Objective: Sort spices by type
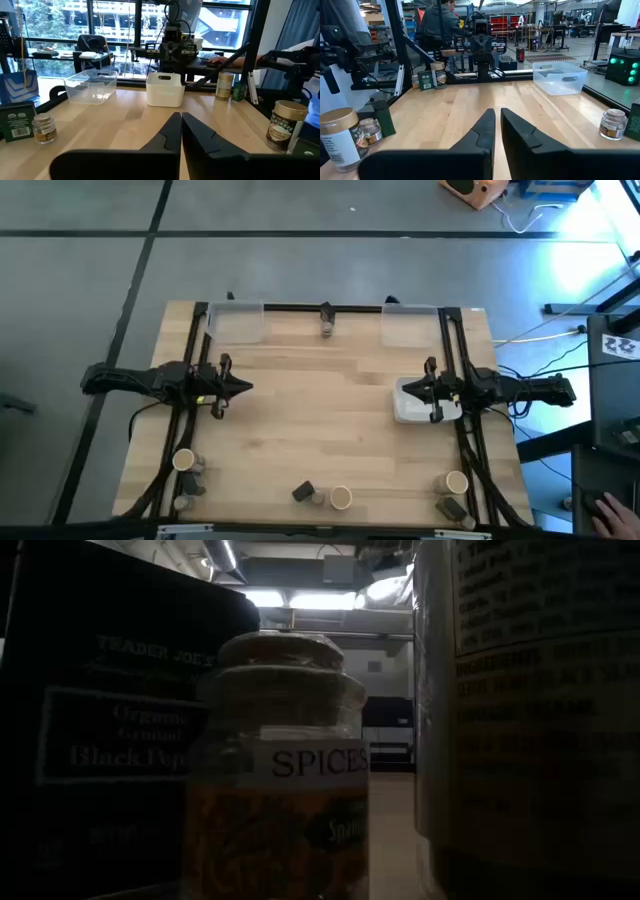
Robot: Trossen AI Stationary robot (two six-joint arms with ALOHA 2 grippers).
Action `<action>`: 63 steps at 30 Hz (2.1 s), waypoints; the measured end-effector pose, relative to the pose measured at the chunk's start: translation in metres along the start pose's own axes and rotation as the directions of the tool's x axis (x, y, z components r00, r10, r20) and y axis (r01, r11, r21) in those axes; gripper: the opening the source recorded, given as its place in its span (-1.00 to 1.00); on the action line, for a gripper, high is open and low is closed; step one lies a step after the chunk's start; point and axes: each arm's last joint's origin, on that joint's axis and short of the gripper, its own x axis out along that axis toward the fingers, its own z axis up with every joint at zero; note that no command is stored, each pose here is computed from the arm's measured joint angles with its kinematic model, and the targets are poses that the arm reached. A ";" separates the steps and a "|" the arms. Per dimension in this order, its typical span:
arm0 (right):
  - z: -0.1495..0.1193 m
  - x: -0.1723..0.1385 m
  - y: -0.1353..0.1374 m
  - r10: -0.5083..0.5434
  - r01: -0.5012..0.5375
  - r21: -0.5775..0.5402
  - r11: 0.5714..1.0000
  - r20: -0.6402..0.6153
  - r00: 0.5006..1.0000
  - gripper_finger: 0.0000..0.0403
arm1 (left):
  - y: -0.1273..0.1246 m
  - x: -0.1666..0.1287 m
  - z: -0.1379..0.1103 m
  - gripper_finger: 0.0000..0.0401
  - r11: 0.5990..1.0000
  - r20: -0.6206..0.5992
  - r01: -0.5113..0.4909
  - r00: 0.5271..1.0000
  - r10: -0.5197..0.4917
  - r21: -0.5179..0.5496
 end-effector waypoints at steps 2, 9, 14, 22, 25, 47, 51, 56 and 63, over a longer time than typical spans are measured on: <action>0.000 0.000 0.000 0.000 0.000 0.000 1.000 0.000 1.000 -0.84 | 0.000 0.000 0.000 -0.99 1.000 0.000 0.000 1.000 0.000 0.000; 0.000 0.000 0.000 0.000 0.000 0.000 1.000 0.000 1.000 -0.84 | 0.000 0.000 0.000 -0.99 1.000 0.000 0.000 1.000 0.000 0.000; 0.000 0.000 0.000 0.000 0.000 0.000 1.000 0.000 1.000 -0.84 | 0.000 0.000 0.000 -0.99 1.000 0.000 0.000 1.000 0.000 0.000; 0.000 0.000 0.000 0.000 0.000 0.000 1.000 0.000 1.000 -0.84 | 0.000 0.000 0.000 -0.99 1.000 0.000 0.000 1.000 0.000 0.000; 0.000 0.000 0.000 0.000 0.000 0.000 1.000 0.000 1.000 -0.84 | 0.000 0.000 0.000 -0.99 1.000 0.000 0.000 1.000 0.000 0.000; 0.000 0.000 0.000 0.000 0.000 0.000 1.000 0.000 1.000 -0.84 | 0.000 0.000 0.000 -0.99 1.000 0.000 0.000 1.000 0.000 0.003; 0.000 0.000 0.000 0.000 0.000 0.000 1.000 0.004 1.000 -0.84 | 0.000 0.000 0.000 -0.99 1.000 0.001 0.000 1.000 0.000 0.006; 0.001 0.000 0.000 -0.013 0.013 0.003 1.000 0.016 1.000 -0.84 | 0.000 0.000 0.002 -0.99 1.000 0.018 0.000 1.000 0.000 0.003; 0.018 -0.002 -0.004 -0.169 0.157 0.078 0.985 0.187 0.968 -0.84 | 0.000 0.000 0.008 -0.99 1.000 0.080 0.002 0.997 -0.003 0.012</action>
